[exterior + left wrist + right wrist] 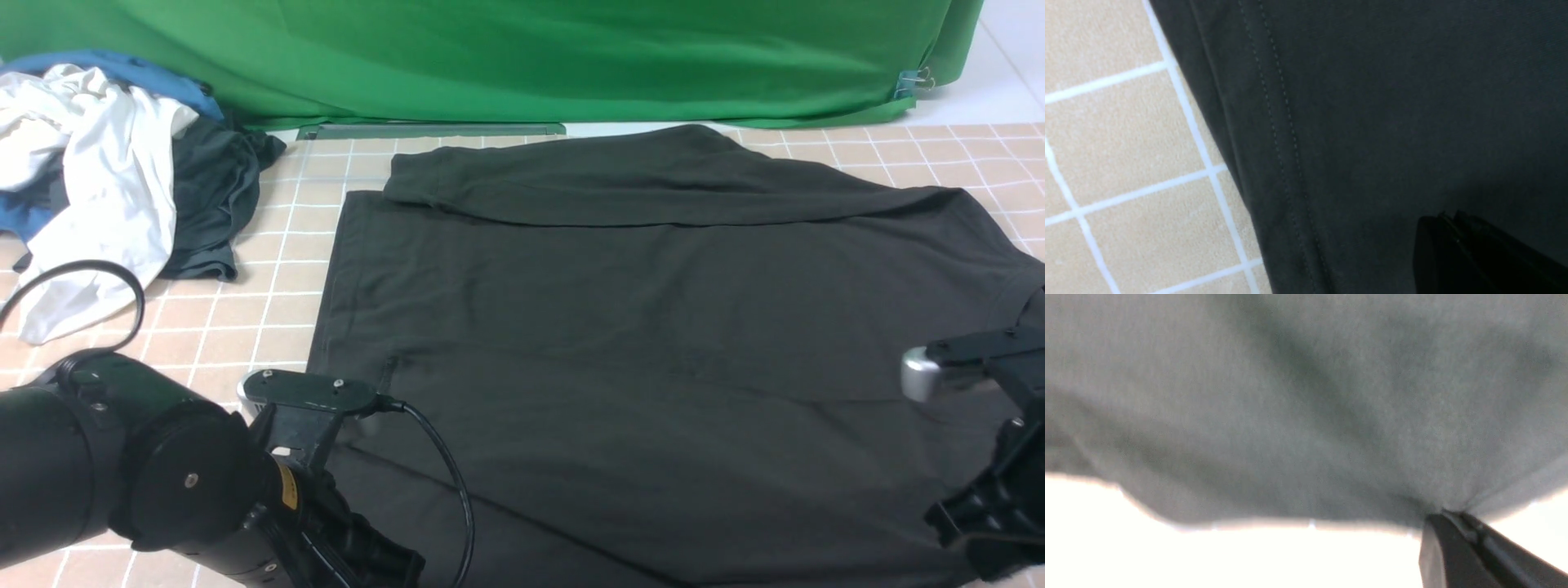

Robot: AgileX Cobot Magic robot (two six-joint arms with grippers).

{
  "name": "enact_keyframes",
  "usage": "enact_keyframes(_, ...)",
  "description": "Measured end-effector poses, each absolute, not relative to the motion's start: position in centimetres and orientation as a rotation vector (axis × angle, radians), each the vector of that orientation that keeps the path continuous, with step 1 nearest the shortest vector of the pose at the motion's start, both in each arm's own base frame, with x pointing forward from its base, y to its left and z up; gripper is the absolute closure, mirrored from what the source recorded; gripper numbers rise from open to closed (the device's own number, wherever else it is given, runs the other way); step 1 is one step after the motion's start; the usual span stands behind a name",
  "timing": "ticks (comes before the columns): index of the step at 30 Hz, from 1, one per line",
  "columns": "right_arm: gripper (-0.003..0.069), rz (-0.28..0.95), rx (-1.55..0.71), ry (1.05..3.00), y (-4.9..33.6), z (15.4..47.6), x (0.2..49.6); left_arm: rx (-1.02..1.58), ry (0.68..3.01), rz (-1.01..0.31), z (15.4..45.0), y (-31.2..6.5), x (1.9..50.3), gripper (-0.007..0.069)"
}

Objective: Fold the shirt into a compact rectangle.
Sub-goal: 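Grab the top left corner of the dark shirt with the left gripper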

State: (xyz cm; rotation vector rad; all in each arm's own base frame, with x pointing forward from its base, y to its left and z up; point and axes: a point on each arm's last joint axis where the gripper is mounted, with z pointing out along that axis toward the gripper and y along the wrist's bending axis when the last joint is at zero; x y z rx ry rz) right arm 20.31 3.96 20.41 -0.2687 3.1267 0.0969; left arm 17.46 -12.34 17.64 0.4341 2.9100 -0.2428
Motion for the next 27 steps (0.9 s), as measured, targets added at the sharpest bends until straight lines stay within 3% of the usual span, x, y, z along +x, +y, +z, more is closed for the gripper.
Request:
enact_keyframes(7, 0.0618, 0.076, -0.277, 3.219, 3.6, 19.1, 18.4, 0.434, 2.917, -0.237, 17.7, -12.3, 17.4, 0.0606)
enact_keyframes(12, 0.0571, 0.075, -0.295, 3.199, 3.5, 18.9, 18.3, 0.4, 2.876, -0.226, 19.5, -12.8, 18.9, 0.0606)
enact_keyframes(20, 0.0557, 0.099, -0.295, 2.956, 3.3, 23.1, 16.8, 0.003, 2.64, -0.299, 28.8, -9.1, 28.7, 0.0606)
enact_keyframes(23, 0.0557, 0.123, -0.278, 2.867, 3.3, 24.4, 16.1, -0.026, 2.578, -0.318, 30.5, -7.9, 32.6, 0.0606)
enact_keyframes(27, 0.0557, 0.158, -0.254, 2.786, 3.4, 25.4, 15.5, -0.005, 2.566, -0.294, 30.5, -7.9, 38.2, 0.0601)
